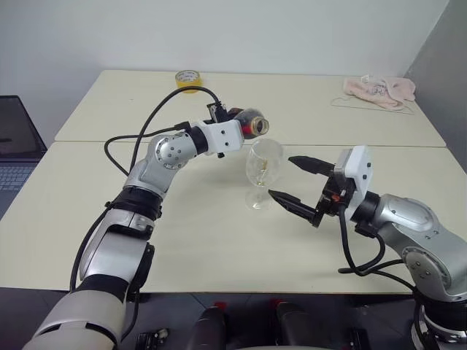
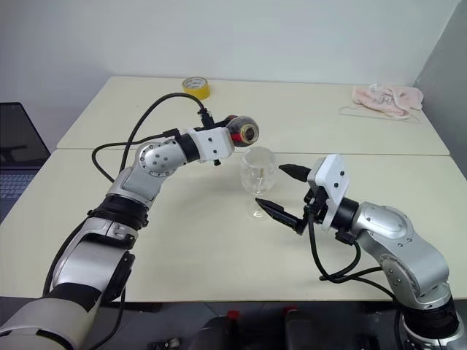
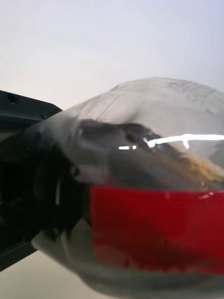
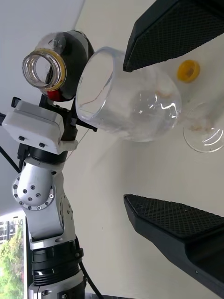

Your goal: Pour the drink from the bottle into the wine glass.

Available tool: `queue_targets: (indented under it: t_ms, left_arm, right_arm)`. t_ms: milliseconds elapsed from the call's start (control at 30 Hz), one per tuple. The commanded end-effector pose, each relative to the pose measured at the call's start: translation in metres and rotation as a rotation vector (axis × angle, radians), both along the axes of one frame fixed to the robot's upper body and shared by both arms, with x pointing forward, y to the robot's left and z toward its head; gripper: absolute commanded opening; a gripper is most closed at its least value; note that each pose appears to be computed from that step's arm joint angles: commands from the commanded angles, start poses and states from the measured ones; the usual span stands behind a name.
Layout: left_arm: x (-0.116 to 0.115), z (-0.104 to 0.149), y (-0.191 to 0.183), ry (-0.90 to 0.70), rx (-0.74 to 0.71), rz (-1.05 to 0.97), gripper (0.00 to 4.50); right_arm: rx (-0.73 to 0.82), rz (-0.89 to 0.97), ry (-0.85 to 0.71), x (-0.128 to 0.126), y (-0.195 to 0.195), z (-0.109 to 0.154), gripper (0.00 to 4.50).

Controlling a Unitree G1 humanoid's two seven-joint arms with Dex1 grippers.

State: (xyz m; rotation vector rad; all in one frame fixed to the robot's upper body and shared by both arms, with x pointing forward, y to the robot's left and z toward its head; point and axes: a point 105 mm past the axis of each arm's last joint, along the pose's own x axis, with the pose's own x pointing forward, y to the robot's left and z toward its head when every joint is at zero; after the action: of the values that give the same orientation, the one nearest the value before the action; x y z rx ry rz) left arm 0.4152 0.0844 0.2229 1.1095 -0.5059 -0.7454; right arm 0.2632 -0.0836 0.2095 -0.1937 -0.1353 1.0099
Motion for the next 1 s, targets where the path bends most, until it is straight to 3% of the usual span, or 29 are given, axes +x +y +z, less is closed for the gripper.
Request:
queue_targets:
  t_ms: [33, 1000]
  left_arm:
    - [-0.0045, 0.03, -0.0038, -0.126, 0.002, -0.029, 0.79]
    - [0.0024, 0.036, -0.0073, -0.272, 0.101, -0.011, 0.79]
  right_arm:
    - [0.007, 0.019, -0.047, -0.006, 0.0037, 0.0097, 4.5]
    - [0.007, 0.023, -0.04, -0.0082, 0.0045, 0.0062, 4.5]
